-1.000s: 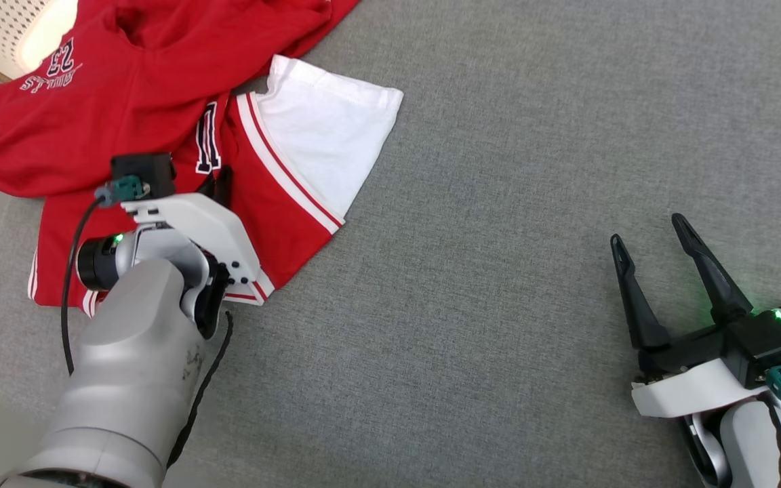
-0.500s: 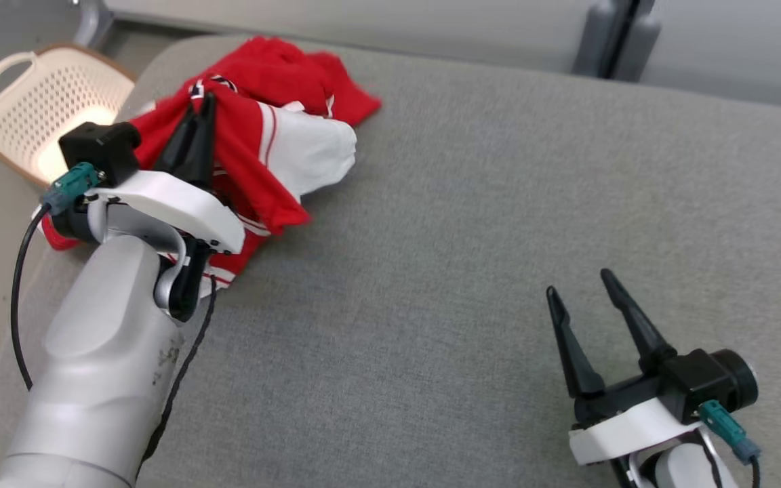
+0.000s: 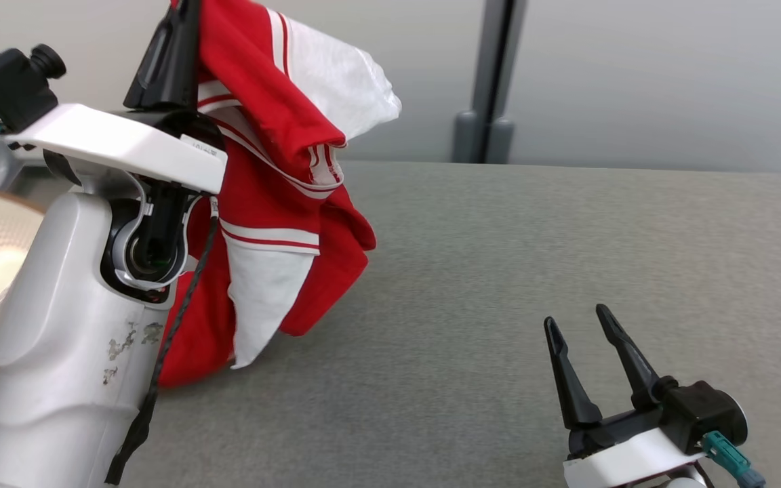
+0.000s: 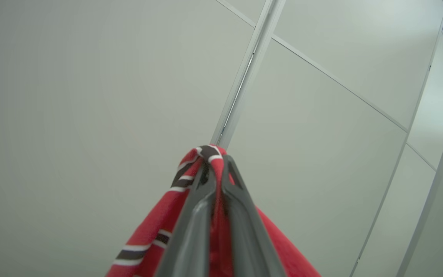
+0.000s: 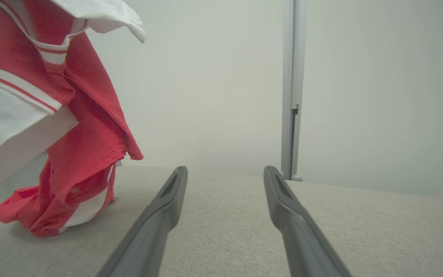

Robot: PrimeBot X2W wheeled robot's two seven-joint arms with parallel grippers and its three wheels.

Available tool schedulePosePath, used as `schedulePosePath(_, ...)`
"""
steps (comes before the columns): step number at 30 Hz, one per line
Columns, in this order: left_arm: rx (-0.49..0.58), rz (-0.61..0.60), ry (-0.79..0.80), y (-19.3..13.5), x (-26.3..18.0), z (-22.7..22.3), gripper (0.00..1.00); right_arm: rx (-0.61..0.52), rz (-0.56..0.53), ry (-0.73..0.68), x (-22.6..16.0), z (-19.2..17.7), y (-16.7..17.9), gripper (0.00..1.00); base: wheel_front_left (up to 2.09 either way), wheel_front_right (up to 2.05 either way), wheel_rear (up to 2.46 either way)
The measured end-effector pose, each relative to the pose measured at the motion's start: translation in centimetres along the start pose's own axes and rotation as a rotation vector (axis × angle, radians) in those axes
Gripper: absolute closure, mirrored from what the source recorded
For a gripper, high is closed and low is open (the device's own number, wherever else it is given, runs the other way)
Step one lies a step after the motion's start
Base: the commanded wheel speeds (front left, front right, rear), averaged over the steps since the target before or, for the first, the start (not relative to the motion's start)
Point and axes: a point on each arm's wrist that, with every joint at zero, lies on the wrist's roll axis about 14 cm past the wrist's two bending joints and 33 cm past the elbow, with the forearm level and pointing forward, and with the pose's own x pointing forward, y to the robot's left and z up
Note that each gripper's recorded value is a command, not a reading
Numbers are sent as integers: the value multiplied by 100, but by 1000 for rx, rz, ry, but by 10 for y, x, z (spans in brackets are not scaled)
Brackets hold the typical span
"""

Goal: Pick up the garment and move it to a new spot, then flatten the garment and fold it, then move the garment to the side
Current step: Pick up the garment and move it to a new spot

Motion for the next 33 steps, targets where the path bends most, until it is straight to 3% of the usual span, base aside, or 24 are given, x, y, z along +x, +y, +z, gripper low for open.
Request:
schedulePosePath(8,-83,-136,-28,-74,27,4,100,-4,-189,-79,-37,28,-49,0,0,0,0)
schedulePosePath(18,-289,-253,78,-145,44,-42,100,-14,-311,-112,-66,40,-78,0,0,0,0)
schedulePosePath(22,-349,-239,169,-156,48,-95,100,-16,-349,-115,-69,42,-91,0,0,0,0)
schedulePosePath(32,-385,-144,555,-134,27,-288,100,-1,-459,-39,-62,19,-138,0,0,0,0)
schedulePosePath(33,-378,-155,595,-136,21,-305,74,0,-470,-28,-62,15,-142,0,0,0,0)
